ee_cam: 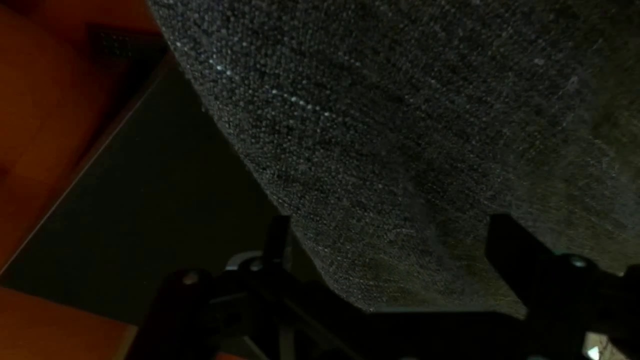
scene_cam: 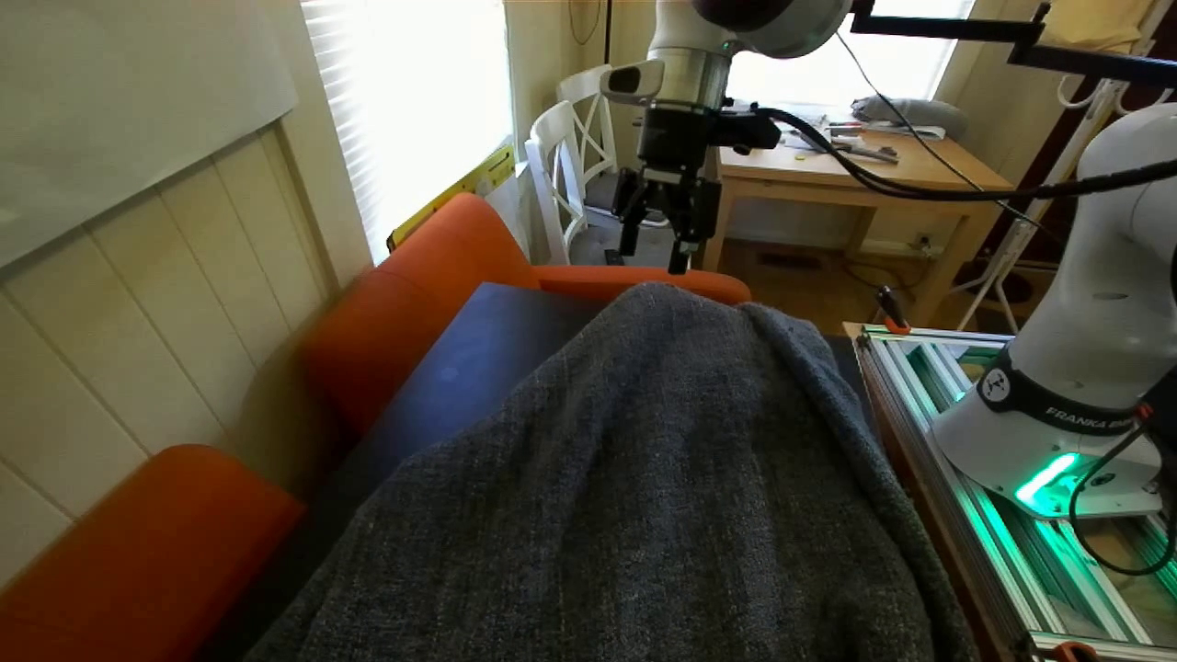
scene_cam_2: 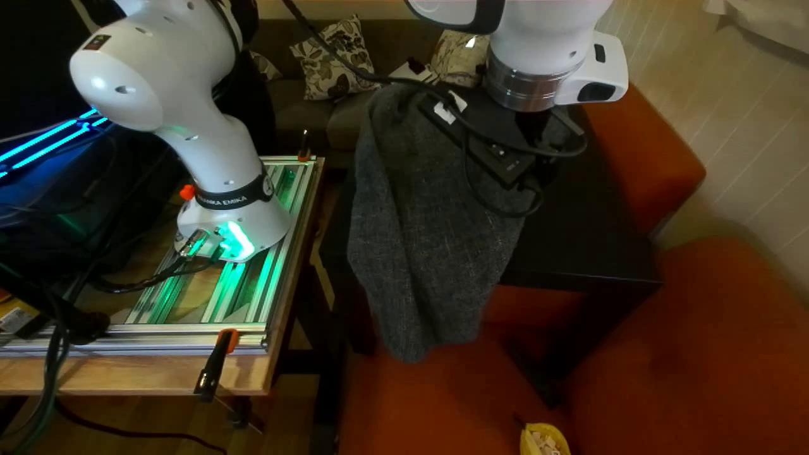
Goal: Spread out the blanket on the table
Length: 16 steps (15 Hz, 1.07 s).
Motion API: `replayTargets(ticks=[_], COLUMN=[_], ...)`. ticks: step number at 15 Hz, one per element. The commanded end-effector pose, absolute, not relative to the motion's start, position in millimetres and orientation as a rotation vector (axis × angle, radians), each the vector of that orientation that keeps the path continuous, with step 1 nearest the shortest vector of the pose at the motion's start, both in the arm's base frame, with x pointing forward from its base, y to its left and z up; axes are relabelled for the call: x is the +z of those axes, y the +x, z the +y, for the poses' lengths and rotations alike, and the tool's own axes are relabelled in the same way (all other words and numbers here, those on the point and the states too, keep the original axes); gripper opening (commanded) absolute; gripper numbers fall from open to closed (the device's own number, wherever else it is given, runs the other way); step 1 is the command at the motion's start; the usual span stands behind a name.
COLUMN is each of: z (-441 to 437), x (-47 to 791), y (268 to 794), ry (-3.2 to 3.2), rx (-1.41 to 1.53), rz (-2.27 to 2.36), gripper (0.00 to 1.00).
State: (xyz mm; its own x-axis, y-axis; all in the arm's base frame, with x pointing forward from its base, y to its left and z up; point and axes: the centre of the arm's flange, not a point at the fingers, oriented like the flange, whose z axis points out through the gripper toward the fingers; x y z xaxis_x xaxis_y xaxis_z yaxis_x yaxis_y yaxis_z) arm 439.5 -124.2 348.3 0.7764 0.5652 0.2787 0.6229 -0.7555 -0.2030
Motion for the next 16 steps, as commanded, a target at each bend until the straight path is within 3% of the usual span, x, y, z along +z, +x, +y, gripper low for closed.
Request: replayTargets(ticks=[1,8,16], z=[-117.9,-53.7,-70.8], x=[342.8,311.6,290.8], y=[447.3,507.0,573.9], ry=[-2.663,-2.476,-2.516], rx=[-0.288,-0.278,-0.201], rz=[-0.987,-1.433,-1.610], gripper=[1.00,1.00,1.00])
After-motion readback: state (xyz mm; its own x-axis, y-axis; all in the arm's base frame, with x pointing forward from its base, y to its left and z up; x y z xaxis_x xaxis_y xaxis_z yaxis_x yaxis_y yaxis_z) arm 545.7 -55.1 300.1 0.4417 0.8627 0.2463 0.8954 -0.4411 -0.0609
